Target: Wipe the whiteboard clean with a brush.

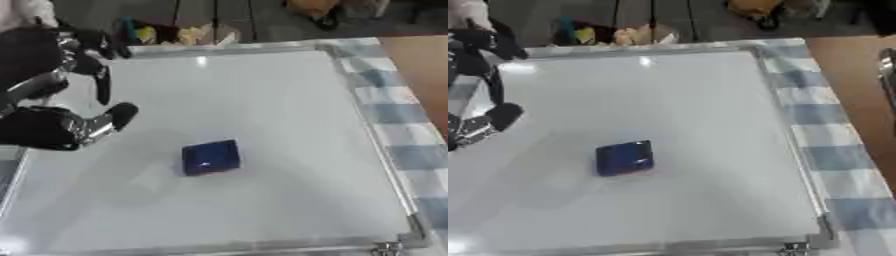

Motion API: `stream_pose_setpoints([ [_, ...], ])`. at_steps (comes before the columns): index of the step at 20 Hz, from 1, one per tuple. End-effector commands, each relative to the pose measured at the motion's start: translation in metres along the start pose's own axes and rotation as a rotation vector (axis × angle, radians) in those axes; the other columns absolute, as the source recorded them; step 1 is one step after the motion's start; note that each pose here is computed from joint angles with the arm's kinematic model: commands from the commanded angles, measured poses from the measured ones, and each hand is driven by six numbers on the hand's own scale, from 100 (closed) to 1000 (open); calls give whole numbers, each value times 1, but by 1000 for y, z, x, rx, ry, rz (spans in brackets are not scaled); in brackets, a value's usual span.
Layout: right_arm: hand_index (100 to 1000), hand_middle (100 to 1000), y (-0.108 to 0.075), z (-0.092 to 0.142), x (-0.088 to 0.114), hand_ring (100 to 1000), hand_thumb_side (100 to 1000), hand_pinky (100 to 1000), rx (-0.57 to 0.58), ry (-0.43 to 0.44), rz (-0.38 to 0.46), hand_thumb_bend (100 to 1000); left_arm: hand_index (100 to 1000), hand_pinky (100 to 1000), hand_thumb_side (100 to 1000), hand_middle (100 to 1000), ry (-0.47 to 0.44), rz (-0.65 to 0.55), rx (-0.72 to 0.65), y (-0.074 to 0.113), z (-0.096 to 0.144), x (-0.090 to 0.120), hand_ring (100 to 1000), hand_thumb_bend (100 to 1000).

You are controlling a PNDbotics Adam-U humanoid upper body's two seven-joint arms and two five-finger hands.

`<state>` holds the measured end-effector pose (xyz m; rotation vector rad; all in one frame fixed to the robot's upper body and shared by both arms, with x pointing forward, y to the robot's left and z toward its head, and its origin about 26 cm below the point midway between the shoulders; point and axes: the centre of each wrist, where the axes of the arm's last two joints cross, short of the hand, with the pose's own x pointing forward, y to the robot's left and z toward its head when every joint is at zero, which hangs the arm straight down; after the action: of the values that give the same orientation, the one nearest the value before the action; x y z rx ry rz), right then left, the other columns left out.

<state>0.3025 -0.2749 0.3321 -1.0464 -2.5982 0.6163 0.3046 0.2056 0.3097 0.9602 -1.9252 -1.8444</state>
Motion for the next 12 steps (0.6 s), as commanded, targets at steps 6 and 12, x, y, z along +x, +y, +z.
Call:
stream_pose_setpoints([
  [6, 875, 825, -3, -5, 6, 868, 1000, 817, -6, -31, -9, 111, 231, 695, 921, 843, -23, -18, -81, 9, -17, 21, 854, 393],
  [12, 874, 819, -2, -5, 6, 862, 1000, 817, 2, -33, -18, 111, 254, 694, 882, 804, -23, 4, -134, 9, -29, 37, 855, 439],
])
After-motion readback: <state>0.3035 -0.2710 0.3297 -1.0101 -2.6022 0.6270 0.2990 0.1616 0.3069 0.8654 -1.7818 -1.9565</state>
